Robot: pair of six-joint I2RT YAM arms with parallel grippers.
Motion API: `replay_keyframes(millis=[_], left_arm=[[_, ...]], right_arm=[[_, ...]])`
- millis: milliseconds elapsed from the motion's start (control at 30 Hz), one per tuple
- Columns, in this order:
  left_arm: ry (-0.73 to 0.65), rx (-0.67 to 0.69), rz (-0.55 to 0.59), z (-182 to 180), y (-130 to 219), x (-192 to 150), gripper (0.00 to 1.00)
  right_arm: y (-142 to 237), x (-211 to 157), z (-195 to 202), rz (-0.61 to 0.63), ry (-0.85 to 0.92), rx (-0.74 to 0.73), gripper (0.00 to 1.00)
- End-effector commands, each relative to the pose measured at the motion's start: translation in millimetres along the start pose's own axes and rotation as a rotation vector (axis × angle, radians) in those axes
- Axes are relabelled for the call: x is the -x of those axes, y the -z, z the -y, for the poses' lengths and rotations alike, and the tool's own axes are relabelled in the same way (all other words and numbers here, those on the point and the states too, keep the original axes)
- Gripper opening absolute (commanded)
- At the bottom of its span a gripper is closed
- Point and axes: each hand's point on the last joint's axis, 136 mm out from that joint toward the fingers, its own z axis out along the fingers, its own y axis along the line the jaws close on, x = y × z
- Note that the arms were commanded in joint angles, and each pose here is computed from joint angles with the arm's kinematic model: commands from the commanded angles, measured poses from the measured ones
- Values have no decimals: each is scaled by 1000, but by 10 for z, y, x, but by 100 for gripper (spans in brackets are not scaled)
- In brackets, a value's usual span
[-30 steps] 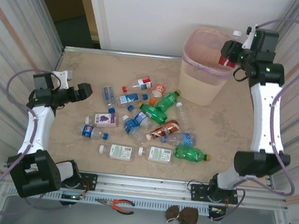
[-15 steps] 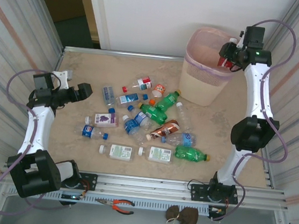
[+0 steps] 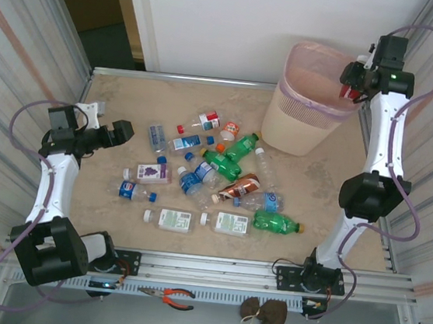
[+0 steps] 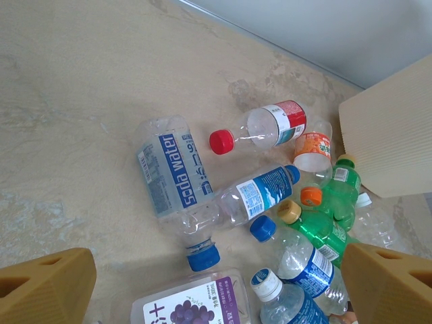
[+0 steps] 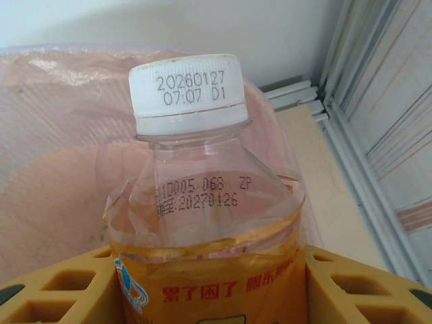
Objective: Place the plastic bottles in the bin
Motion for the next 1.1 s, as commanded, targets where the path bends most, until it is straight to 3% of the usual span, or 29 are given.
replay_keyframes(millis=[0,267,633,1067], left_arm=[[19,-2,-12,-46,-28,-45,94],[24,-9,-16,-42,-36,-52,94],[27,-8,-19,-48,-44,-54,94],[29,-11,-22,-46,-47,-59,94]], right_arm=[[74,14,173,-7,51,-71,51],[163,35,262,-19,92,-125,51],[53,-309,-680,-154,178,285,51],[-555,-1089,-1199,-405,257,381,52]])
